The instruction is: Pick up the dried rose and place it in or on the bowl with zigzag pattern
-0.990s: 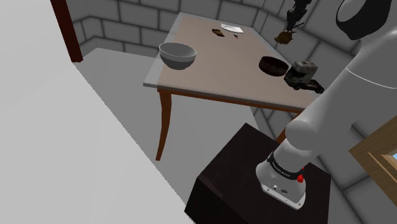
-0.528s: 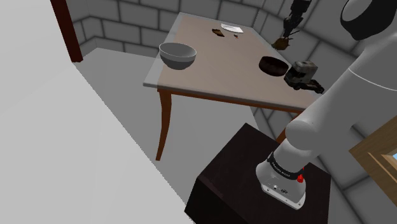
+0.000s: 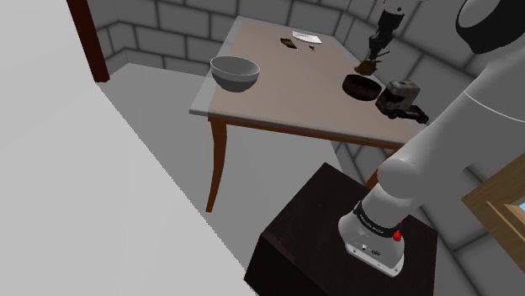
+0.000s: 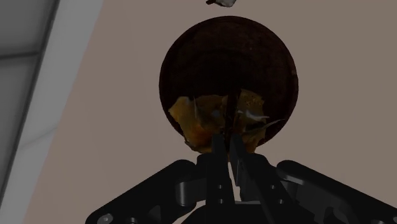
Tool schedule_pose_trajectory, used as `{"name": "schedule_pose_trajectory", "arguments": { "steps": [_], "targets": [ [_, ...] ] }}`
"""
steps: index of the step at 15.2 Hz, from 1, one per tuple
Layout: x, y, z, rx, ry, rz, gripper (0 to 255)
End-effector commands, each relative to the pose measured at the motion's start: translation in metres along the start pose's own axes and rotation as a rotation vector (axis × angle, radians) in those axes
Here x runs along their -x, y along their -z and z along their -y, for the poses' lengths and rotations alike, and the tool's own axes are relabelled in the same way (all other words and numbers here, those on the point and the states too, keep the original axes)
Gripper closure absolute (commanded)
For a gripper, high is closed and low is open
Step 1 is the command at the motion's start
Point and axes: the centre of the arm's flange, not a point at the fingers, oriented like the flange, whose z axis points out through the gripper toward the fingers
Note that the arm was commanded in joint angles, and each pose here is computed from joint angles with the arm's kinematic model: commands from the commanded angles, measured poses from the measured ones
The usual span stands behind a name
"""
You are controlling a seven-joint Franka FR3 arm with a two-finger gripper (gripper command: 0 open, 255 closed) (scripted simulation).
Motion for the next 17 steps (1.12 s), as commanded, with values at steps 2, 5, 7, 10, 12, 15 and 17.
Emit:
{"name": "schedule_pose_trajectory", "arguments": {
  "steps": [2, 5, 7, 10, 12, 15, 17],
  "targets": [
    [0.001, -0.016, 0.001, 0.000, 0.000, -0.001, 255],
    [0.001, -0.025, 0.003, 0.000, 0.000, -0.001, 255],
    [0.001, -0.025, 0.003, 0.000, 0.000, -0.001, 255],
    [0.001, -0.025, 0.003, 0.000, 0.000, -0.001, 255],
    [0.001, -0.025, 0.003, 0.000, 0.000, -0.001, 0],
    [0.001, -0.025, 0.003, 0.000, 0.000, -0.001, 0],
    [0.001, -0.025, 0.003, 0.000, 0.000, -0.001, 0]
  ]
}}
